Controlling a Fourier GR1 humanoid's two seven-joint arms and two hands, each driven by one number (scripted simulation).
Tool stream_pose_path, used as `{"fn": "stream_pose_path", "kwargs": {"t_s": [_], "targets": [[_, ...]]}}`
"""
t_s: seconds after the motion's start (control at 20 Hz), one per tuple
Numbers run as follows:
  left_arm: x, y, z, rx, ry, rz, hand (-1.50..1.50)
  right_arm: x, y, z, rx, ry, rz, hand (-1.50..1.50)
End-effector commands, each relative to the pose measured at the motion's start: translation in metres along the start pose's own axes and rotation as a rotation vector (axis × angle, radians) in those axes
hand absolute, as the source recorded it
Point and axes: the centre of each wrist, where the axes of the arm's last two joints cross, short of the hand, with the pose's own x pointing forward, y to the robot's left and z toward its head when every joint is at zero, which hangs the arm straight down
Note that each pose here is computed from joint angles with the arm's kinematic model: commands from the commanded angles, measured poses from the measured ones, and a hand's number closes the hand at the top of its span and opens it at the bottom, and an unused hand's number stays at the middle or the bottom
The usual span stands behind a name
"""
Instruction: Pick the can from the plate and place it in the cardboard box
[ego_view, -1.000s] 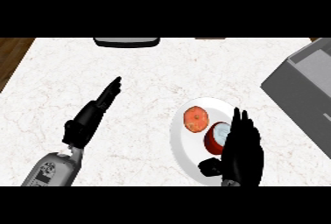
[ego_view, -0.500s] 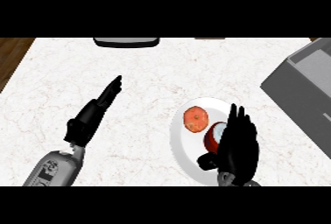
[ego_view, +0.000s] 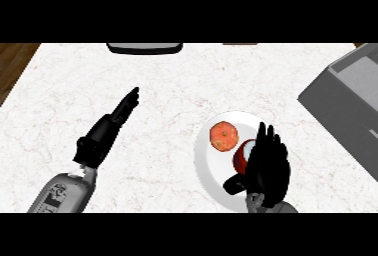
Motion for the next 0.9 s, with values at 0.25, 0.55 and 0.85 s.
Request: {"fn": "stream_pose_path", "kwargs": {"t_s": [0.25,0.55,0.85], "targets": [[-0.01,0.001,0.002,0.002,0.002,0.012,0.0,0.007,0.012,-0.009,0.037,0.227,0.003,-1.5],[-0.006,-0.01,0.001,-0.01,0.006,-0.012,0.0,-0.001,0.023,-0.02,0.036,0.26,0.054,-1.5],[0.008,-0.001,-0.008,0.012,0.008,0.011,0.0,0.003,0.028,-0.013,0.044,0.262,0.042,1.5]]}}
